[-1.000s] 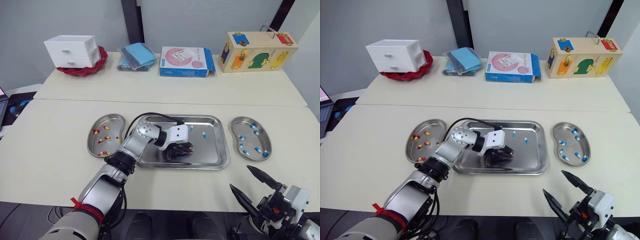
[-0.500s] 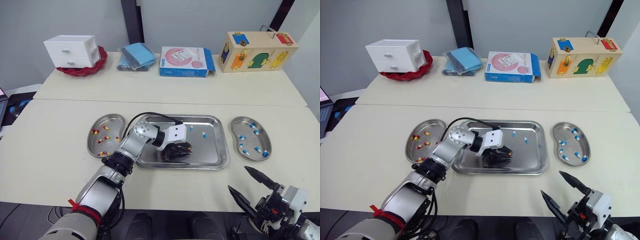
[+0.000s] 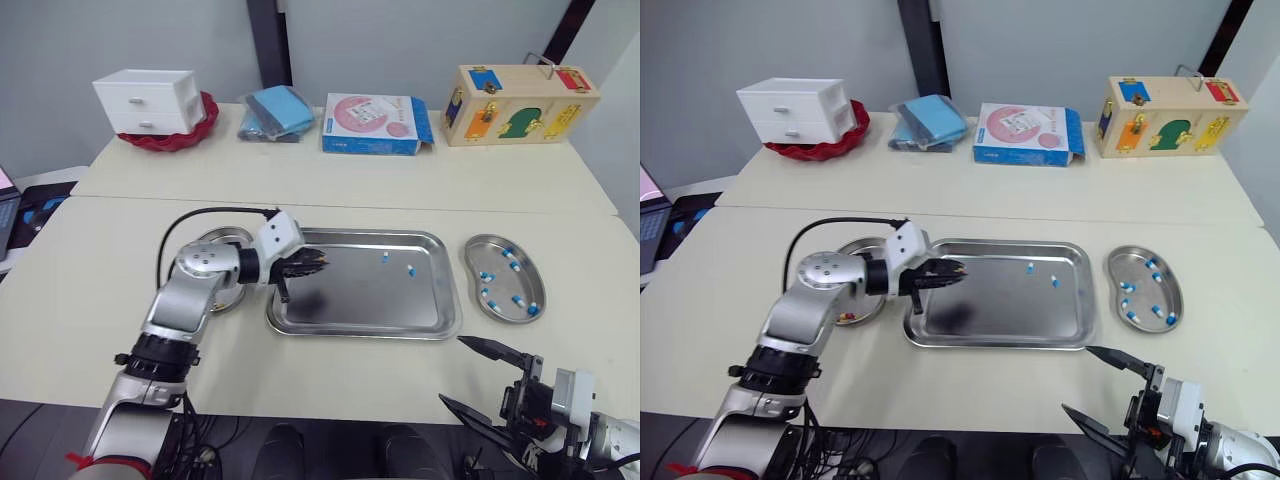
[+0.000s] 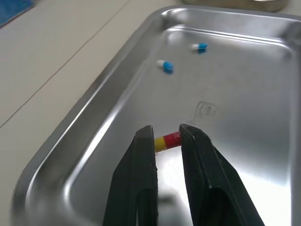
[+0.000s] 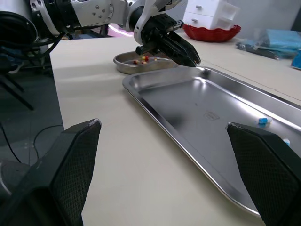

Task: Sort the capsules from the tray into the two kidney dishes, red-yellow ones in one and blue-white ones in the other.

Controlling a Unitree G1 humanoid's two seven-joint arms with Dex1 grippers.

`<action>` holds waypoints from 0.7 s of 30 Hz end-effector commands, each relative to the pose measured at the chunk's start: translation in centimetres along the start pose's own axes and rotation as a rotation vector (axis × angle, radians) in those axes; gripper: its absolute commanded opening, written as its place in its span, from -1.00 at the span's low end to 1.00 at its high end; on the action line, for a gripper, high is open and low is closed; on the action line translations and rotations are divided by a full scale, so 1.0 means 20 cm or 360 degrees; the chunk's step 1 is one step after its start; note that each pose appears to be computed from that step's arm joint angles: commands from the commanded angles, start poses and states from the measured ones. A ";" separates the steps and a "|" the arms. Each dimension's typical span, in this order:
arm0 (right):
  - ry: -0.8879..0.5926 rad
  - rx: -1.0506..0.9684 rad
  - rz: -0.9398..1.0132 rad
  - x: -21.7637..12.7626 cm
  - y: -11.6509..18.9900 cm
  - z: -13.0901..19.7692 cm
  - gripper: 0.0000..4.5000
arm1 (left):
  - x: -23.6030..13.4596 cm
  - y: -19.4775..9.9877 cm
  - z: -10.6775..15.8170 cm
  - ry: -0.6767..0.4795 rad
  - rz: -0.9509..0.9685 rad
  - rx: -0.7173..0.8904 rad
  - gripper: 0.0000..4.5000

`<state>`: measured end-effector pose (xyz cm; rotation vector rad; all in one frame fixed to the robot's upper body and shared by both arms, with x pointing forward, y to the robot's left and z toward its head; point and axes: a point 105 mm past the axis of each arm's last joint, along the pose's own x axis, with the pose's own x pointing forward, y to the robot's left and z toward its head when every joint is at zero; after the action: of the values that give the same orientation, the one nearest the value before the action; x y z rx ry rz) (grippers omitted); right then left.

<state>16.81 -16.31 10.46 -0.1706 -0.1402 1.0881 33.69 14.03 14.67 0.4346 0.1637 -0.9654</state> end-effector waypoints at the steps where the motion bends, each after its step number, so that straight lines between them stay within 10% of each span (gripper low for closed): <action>1: -0.0032 0.0025 0.0058 0.00 -0.02 0.01 1.00 | -0.23 0.13 0.04 -0.0037 0.0366 -0.0070 -0.82; 8: -0.0050 0.0045 0.0147 0.01 -0.05 0.01 1.00 | -0.51 0.22 -0.14 0.0134 0.0754 -0.0211 -0.82; 21: -0.0079 0.0030 0.0146 0.04 -0.08 0.00 1.00 | -0.48 0.21 -0.24 0.0162 0.0795 -0.0272 -0.82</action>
<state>18.71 -16.38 10.40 -0.1304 -0.1424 1.1800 31.79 25.72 13.70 0.3271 0.2580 -0.4387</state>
